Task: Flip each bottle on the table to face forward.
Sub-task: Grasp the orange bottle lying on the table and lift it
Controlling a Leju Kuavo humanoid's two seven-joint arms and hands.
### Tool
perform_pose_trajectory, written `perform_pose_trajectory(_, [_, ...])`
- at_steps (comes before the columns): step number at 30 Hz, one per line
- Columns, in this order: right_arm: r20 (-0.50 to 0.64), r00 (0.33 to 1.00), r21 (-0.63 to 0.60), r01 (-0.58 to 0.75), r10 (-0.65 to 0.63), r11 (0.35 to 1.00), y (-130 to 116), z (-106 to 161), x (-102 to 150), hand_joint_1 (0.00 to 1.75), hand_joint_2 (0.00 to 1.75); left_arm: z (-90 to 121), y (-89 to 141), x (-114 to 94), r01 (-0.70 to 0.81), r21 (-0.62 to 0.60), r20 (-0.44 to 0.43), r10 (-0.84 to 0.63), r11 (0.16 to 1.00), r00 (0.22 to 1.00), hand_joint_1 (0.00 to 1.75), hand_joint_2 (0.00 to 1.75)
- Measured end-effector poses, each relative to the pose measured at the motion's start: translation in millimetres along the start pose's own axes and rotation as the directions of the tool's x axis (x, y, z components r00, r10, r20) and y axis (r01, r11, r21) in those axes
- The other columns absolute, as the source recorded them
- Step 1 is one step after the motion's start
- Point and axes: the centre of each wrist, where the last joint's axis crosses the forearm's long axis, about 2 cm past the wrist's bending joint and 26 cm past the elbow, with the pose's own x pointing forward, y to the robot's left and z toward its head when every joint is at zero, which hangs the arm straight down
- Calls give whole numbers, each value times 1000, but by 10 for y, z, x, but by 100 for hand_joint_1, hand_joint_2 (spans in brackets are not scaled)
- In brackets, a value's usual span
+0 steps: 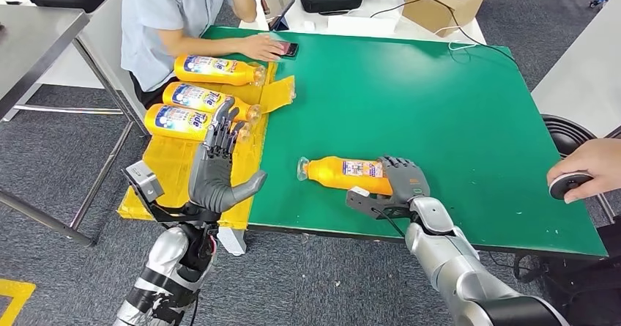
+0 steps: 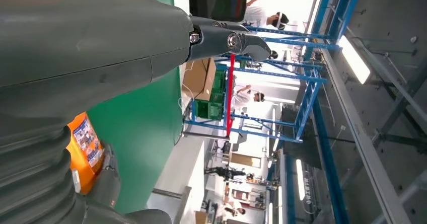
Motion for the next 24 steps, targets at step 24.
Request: perform_pose_trajectory(24, [374, 676, -288, 735, -635, 614, 381, 307, 560, 175, 175, 143, 146, -381, -90, 276, -387, 196, 957, 901, 0, 175])
